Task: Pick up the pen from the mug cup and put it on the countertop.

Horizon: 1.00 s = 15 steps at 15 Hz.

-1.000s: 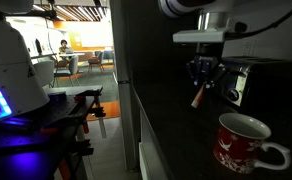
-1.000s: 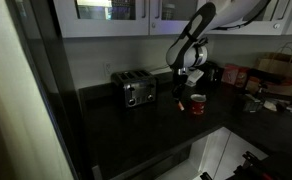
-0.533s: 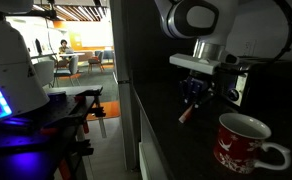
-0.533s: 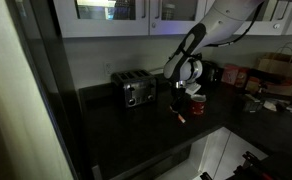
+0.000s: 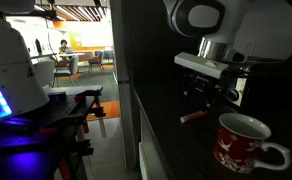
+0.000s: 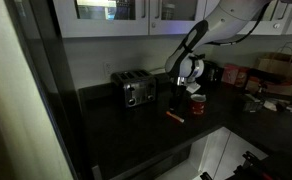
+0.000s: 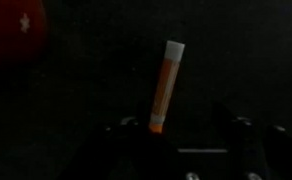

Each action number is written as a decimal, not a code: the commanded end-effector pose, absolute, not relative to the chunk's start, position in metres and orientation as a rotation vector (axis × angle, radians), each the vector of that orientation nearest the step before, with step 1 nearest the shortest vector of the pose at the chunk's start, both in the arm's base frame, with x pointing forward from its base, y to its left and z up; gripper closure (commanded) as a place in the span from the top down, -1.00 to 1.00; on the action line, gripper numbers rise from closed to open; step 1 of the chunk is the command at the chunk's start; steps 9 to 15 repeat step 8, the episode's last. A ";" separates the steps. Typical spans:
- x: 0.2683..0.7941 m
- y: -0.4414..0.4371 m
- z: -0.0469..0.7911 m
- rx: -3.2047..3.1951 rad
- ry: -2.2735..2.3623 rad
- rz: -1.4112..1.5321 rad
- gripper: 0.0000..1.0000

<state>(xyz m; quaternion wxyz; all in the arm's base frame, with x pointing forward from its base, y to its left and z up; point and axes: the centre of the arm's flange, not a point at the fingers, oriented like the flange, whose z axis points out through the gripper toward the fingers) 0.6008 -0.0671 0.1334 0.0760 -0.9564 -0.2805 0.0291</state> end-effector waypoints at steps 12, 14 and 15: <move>0.569 -0.077 0.206 -2.987 -0.897 -0.234 1.00; 0.569 -0.077 0.206 -2.987 -0.897 -0.234 1.00; 0.569 -0.077 0.206 -2.987 -0.897 -0.234 1.00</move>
